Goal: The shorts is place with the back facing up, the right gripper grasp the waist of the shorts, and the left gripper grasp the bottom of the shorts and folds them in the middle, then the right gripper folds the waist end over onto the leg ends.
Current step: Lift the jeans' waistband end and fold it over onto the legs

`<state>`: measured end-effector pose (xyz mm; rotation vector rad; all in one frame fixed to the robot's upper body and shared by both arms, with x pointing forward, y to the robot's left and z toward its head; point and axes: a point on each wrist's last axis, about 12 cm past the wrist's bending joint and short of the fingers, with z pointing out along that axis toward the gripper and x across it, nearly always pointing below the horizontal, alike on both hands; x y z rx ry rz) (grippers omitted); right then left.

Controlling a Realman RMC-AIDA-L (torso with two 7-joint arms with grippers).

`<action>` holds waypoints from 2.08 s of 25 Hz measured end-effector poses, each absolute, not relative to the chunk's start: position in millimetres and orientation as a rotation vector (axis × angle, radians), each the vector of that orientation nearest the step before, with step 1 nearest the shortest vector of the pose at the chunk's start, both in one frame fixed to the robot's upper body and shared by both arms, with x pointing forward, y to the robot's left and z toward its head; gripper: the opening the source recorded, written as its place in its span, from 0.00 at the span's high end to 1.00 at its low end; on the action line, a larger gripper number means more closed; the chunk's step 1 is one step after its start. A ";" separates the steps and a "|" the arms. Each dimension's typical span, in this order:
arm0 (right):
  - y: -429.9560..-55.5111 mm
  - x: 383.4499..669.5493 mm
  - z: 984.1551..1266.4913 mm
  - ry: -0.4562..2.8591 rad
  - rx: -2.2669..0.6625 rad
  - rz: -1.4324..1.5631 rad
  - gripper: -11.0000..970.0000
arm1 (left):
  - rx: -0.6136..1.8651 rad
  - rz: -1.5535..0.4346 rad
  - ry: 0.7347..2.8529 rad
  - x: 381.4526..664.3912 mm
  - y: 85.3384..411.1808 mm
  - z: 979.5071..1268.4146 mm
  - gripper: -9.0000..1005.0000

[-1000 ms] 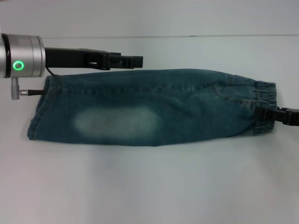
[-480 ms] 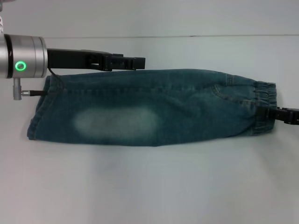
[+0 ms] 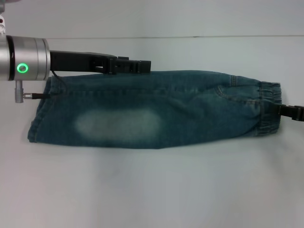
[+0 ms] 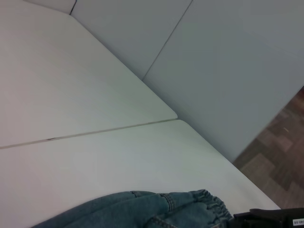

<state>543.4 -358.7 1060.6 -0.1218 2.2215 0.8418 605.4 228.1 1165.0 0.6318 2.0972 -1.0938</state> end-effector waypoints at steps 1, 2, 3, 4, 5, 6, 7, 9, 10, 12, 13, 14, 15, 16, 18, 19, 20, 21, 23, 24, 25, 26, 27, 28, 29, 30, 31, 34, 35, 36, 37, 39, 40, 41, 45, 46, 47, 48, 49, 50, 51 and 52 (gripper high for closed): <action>-358.2 544.3 1061.1 2.221 -0.124 0.842 0.55 | 0.635 -1.097 2.098 605.0 227.9 1165.0 0.08; -358.2 544.3 1061.1 2.221 -0.124 0.842 0.59 | 0.635 -1.098 2.098 604.9 227.9 1165.1 0.08; -357.9 544.9 1061.5 2.221 -0.125 0.842 0.63 | 0.636 -1.100 2.098 604.8 227.8 1165.0 0.08; -357.8 545.3 1061.7 2.221 -0.124 0.843 0.67 | 0.636 -1.102 2.099 604.5 227.7 1164.9 0.08; -357.7 545.9 1062.1 2.220 -0.123 0.843 0.72 | 0.639 -1.113 2.103 603.6 227.7 1164.2 0.08; -357.7 546.2 1062.3 2.221 -0.122 0.843 0.76 | 0.639 -1.113 2.103 603.6 227.7 1164.2 0.08; -358.0 546.5 1062.5 2.223 -0.121 0.843 0.78 | 0.642 -1.119 2.106 603.0 227.9 1163.8 0.08; -358.3 546.6 1062.6 2.226 -0.120 0.842 0.81 | 0.644 -1.128 2.110 602.1 228.2 1163.3 0.08; -358.5 546.7 1062.7 2.225 -0.118 0.841 0.83 | 0.643 -1.131 2.112 601.6 228.5 1162.9 0.08; -359.0 546.7 1062.9 2.223 -0.115 0.840 0.86 | 0.636 -1.134 2.116 600.7 229.1 1161.7 0.08; -359.1 546.6 1062.9 2.222 -0.115 0.840 0.86 | 0.635 -1.137 2.117 600.3 228.9 1161.2 0.08; -359.5 546.3 1062.8 2.221 -0.114 0.839 0.86 | 0.634 -1.142 2.118 599.6 228.2 1160.7 0.08; -359.9 545.9 1062.6 2.220 -0.113 0.838 0.87 | 0.635 -1.149 2.119 598.8 227.3 1160.0 0.08; -360.3 545.6 1062.5 2.218 -0.111 0.837 0.87 | 0.639 -1.161 2.120 597.5 225.6 1159.1 0.08; -360.9 544.9 1062.3 2.214 -0.104 0.838 0.88 | 0.643 -1.183 2.123 595.4 222.1 1156.7 0.08; -360.9 544.9 1062.4 2.211 -0.102 0.840 0.88 | 0.643 -1.192 2.124 594.8 219.9 1155.5 0.08; -360.7 544.9 1062.7 2.206 -0.099 0.843 0.88 | 0.642 -1.201 2.125 594.5 217.8 1154.2 0.08; -360.6 544.8 1062.9 2.201 -0.096 0.847 0.88 | 0.639 -1.205 2.125 594.4 216.4 1153.3 0.08; -360.3 544.8 1063.5 2.194 -0.092 0.853 0.88 | 0.631 -1.217 2.130 594.9 213.1 1150.6 0.08; -360.2 544.8 1063.8 2.191 -0.091 0.855 0.87 | 0.624 -1.224 2.134 595.3 211.5 1148.8 0.08; -360.1 544.9 1064.1 2.188 -0.090 0.858 0.87 | 0.619 -1.228 2.137 595.7 210.4 1147.6 0.08; -359.5 545.0 1064.9 2.181 -0.090 0.866 0.87 | 0.613 -1.231 2.140 596.2 209.6 1146.6 0.08; -359.2 545.1 1065.6 2.176 -0.091 0.871 0.87 | 0.601 -1.229 2.143 597.0 209.1 1145.7 0.08; -359.2 545.1 1065.6 2.176 -0.091 0.871 0.88 | 0.589 -1.226 2.147 597.8 208.4 1144.5 0.08; -359.1 545.3 1066.3 2.172 -0.092 0.875 0.88 | 0.580 -1.223 2.150 598.5 207.8 1143.5 0.08; -359.1 545.5 1067.2 2.168 -0.093 0.878 0.88 | 0.565 -1.218 2.155 599.8 206.5 1141.6 0.08; -359.2 545.8 1068.0 2.163 -0.094 0.880 0.88 | 0.544 -1.215 2.156 601.4 205.3 1139.2 0.08; -359.5 546.3 1070.6 2.148 -0.095 0.886 0.88 | 0.498 -1.207 2.158 604.5 201.8 1132.3 0.08; -359.4 546.3 1071.3 2.143 -0.094 0.890 0.88 | 0.484 -1.198 2.163 605.8 199.7 1129.0 0.08; -359.3 546.1 1071.6 2.140 -0.093 0.893 0.88 | 0.477 -1.187 2.166 606.9 197.8 1126.8 0.08; -359.2 545.9 1071.7 2.139 -0.092 0.896 0.88 | 0.472 -1.178 2.168 607.8 196.4 1125.3 0.08; -359.1 545.4 1071.8 2.139 -0.091 0.901 0.88 | 0.475 -1.158 2.177 608.9 191.7 1121.9 0.08; -358.9 545.3 1071.8 2.138 -0.091 0.903 0.88 | 0.481 -1.152 2.182 608.8 189.2 1120.2 0.08; -358.9 545.3 1071.9 2.138 -0.090 0.903 0.88 | 0.490 -1.150 2.187 608.4 187.1 1119.1 0.08; -358.7 546.6 1074.8 2.133 -0.102 0.901 0.88 | 0.520 -1.155 2.202 606.5 181.4 1117.4 0.08; -358.6 546.8 1075.5 2.131 -0.105 0.899 0.88 | 0.523 -1.158 2.204 606.2 180.9 1117.5 0.08; -358.4 547.0 1076.2 2.129 -0.109 0.897 0.88 | 0.522 -1.162 2.207 605.6 180.7 1117.0 0.09; -358.3 547.0 1076.7 2.128 -0.112 0.897 0.88 | 0.521 -1.164 2.209 605.3 180.7 1116.8 0.11; -358.1 546.9 1077.1 2.126 -0.114 0.898 0.88 | 0.520 -1.169 2.212 604.4 180.3 1116.2 0.12; -358.2 546.7 1077.6 2.125 -0.116 0.899 0.88 | 0.523 -1.173 2.215 603.4 179.6 1115.4 0.13; -358.1 546.5 1077.9 2.124 -0.118 0.901 0.88 | 0.528 -1.177 2.219 602.4 178.6 1114.6 0.14; -358.0 546.3 1078.0 2.124 -0.120 0.903 0.88 | 0.533 -1.177 2.223 601.5 177.6 1113.7 0.18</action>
